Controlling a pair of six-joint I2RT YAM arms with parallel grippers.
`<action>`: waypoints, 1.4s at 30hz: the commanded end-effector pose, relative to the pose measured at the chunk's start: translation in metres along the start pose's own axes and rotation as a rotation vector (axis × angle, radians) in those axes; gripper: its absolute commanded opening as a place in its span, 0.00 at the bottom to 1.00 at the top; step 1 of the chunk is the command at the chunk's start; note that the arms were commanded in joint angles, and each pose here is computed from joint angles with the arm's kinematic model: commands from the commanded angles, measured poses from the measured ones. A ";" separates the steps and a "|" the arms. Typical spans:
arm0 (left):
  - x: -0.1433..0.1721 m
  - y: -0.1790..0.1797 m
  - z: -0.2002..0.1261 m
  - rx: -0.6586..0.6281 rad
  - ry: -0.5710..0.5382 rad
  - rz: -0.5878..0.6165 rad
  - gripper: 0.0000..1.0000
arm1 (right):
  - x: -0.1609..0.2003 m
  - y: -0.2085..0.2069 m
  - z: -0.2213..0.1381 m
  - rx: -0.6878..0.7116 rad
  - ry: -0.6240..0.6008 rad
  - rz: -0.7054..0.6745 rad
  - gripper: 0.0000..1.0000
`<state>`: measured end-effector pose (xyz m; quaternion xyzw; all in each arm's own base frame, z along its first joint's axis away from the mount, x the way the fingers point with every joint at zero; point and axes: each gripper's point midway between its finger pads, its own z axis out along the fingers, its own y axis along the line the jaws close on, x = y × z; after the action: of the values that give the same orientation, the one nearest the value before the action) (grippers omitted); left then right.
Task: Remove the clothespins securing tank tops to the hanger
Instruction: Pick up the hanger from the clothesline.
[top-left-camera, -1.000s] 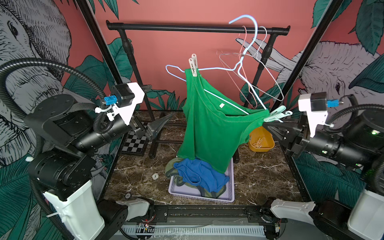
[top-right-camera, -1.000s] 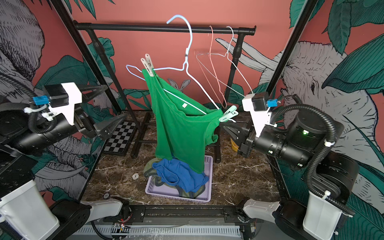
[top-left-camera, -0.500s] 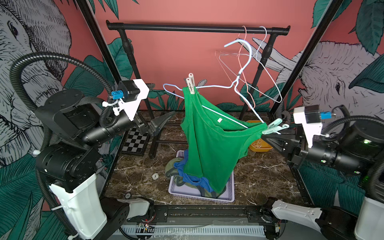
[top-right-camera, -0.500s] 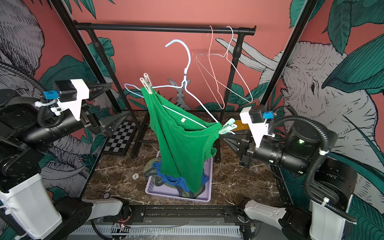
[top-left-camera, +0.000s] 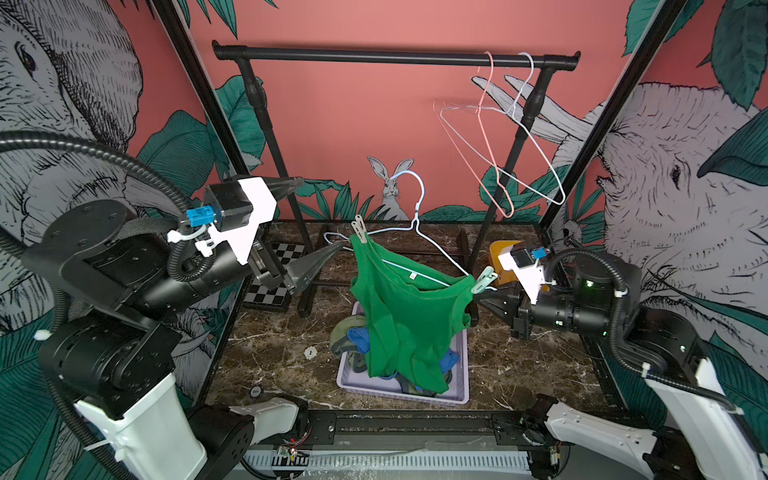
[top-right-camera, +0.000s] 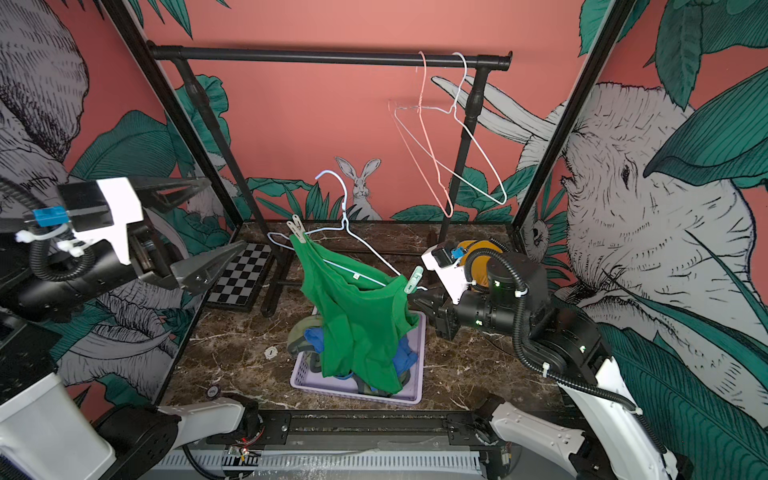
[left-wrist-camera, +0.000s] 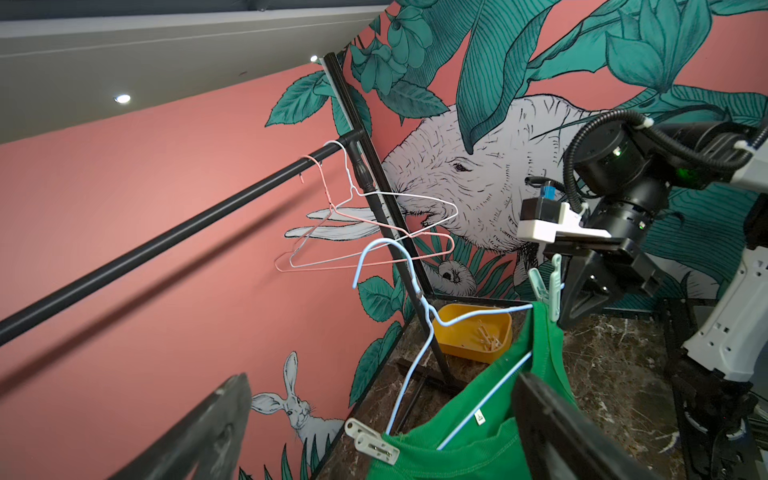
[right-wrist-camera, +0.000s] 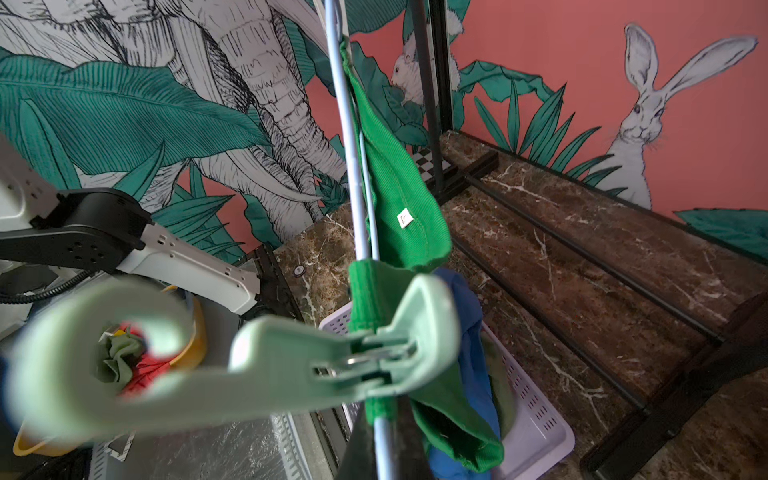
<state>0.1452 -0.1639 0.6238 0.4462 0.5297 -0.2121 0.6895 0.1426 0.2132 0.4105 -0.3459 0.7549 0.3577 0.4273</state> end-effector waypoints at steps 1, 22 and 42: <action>0.033 0.015 0.037 0.039 0.062 -0.097 0.99 | -0.019 0.009 0.004 -0.060 -0.118 -0.033 0.00; 0.111 -0.018 0.093 0.372 0.123 -0.376 0.94 | -0.015 0.014 0.042 -0.187 -0.158 -0.037 0.00; 0.118 -0.031 0.096 0.463 0.110 -0.447 0.10 | -0.016 0.016 0.060 -0.231 -0.107 -0.055 0.00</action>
<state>0.2276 -0.2407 0.4990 0.4682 0.6058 -0.4338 0.4750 0.1634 0.2736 0.3695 -0.3766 0.7221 0.4336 0.3856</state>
